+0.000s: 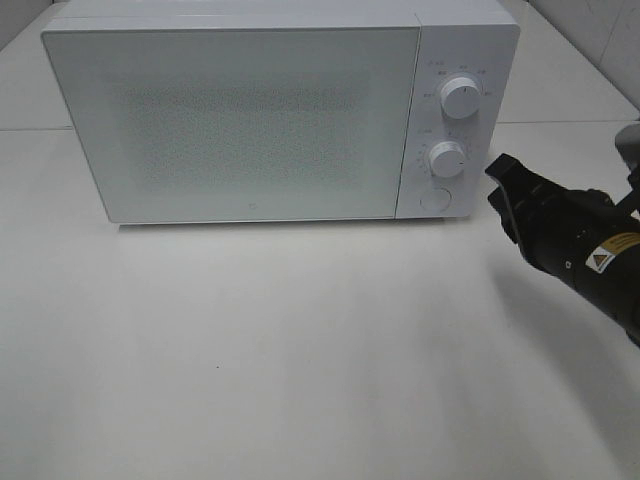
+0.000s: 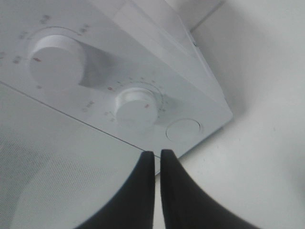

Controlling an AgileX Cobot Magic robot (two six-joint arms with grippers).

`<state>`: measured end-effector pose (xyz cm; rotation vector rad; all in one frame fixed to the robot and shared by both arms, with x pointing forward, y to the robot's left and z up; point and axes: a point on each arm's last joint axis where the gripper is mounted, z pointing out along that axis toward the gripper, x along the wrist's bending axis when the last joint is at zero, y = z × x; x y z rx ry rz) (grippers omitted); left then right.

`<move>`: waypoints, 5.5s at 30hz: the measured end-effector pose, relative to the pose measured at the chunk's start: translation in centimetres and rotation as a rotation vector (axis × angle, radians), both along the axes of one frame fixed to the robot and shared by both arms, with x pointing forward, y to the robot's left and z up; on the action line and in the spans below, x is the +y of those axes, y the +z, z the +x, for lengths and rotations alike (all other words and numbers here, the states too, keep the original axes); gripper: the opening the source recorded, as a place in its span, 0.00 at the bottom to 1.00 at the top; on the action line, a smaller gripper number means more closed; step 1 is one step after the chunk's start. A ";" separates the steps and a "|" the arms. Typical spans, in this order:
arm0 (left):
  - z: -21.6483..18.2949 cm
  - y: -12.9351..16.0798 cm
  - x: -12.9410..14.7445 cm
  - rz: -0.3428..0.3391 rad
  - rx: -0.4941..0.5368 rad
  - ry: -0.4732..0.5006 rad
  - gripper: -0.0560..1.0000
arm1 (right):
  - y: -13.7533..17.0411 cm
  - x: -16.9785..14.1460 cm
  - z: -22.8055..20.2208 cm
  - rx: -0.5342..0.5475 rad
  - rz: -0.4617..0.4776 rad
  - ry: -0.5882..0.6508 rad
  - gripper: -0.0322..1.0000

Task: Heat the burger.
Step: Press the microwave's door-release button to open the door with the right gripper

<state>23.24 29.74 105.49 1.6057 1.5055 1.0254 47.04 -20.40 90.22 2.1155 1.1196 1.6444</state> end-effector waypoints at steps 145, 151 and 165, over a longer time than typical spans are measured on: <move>0.0 0.0 0.0 0.000 0.000 0.000 1.00 | -5.8 4.1 11.3 0.308 0.480 -0.290 0.03; 0.0 0.0 0.0 0.000 0.000 0.000 1.00 | -5.8 4.1 11.3 0.311 0.482 -0.291 0.03; 0.0 0.0 0.0 0.000 0.000 0.000 1.00 | -5.5 4.1 11.4 0.362 0.494 -0.307 0.03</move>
